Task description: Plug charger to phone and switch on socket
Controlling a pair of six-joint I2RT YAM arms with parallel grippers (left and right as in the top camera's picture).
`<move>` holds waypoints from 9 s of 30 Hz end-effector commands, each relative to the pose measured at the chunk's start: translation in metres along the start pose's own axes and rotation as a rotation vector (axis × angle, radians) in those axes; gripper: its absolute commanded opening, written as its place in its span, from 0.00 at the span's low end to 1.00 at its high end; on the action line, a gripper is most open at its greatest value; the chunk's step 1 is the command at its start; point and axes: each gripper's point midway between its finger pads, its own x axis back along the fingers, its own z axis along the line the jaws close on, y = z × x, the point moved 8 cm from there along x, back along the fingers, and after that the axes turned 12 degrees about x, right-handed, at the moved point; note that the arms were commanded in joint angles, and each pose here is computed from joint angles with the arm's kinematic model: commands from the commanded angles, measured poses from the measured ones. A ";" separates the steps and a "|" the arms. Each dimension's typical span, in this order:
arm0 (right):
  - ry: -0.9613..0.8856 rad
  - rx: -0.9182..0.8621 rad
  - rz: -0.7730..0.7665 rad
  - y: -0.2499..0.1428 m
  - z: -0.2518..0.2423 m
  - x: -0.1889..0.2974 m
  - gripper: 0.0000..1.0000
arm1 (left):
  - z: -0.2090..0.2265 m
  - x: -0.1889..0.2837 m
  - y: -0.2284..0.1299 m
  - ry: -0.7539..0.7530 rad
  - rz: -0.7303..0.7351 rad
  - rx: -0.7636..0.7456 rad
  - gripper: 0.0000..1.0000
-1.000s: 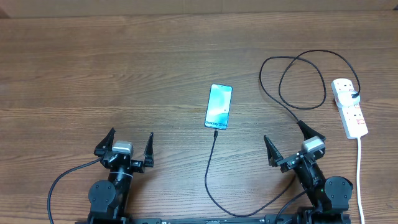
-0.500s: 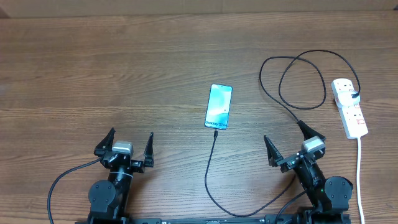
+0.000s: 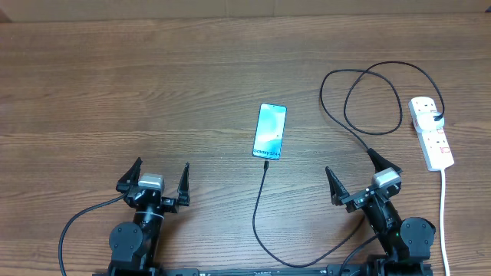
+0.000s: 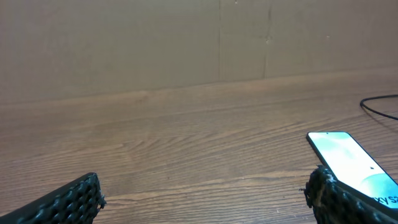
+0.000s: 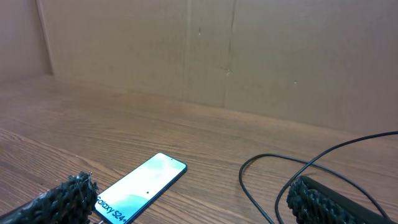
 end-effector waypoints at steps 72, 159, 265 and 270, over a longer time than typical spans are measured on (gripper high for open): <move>-0.005 -0.002 -0.004 -0.001 0.000 0.000 1.00 | -0.015 0.008 0.036 -0.130 -0.107 0.121 1.00; -0.005 -0.001 -0.004 -0.001 0.000 0.000 1.00 | -0.208 -0.231 -0.052 0.120 1.196 0.066 1.00; -0.005 -0.002 -0.004 -0.001 0.000 0.000 1.00 | -0.072 -0.218 -0.107 0.472 1.640 0.041 0.90; -0.005 -0.001 -0.004 -0.001 0.000 0.000 1.00 | -0.072 -0.218 -0.107 0.470 1.642 0.043 1.00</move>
